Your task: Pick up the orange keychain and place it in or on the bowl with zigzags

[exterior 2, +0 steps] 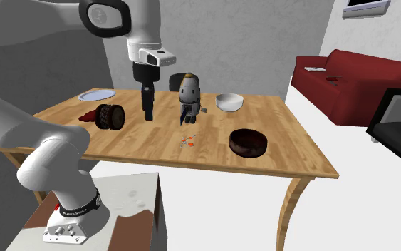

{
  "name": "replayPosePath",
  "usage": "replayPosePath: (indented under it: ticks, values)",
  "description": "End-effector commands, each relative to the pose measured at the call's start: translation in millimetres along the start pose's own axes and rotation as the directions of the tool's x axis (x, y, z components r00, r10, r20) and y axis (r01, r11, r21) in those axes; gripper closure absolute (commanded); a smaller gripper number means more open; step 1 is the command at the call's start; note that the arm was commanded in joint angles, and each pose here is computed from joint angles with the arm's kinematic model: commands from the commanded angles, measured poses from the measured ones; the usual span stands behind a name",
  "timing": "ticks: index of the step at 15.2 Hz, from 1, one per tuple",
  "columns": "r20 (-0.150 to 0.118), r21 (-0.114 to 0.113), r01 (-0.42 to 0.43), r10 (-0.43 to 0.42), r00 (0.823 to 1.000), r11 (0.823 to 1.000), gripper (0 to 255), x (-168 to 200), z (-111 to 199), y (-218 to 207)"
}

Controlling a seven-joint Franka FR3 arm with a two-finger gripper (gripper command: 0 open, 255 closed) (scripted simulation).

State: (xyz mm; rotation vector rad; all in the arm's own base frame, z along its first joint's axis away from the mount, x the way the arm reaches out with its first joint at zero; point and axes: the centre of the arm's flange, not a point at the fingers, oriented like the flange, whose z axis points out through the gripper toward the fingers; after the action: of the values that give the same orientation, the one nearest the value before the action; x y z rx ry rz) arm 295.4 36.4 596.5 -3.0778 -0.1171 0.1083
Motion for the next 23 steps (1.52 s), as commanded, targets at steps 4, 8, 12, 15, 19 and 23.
replayPosePath:
  ticks: [4, 8, 12, 15, 19, 23]
  values:
    - [-0.011, -0.004, -0.070, 0.070, 0.998, 0.998, 0, 12.7, 26.8, -26.1]
    - [-0.027, -0.009, -0.162, 0.162, 0.986, 0.987, 0, 32.9, 62.5, -59.2]
    - [-0.042, -0.011, -0.253, 0.253, 0.967, 0.967, 0, 56.6, 98.1, -90.0]
    - [-0.054, -0.013, -0.320, 0.319, 0.946, 0.947, 0, 76.5, 124.6, -111.5]
    - [-0.070, -0.013, -0.407, 0.405, 0.912, 0.913, 0, 105.7, 159.8, -137.6]
    - [-0.086, -0.012, -0.490, 0.488, 0.869, 0.872, 0, 137.8, 194.7, -160.7]
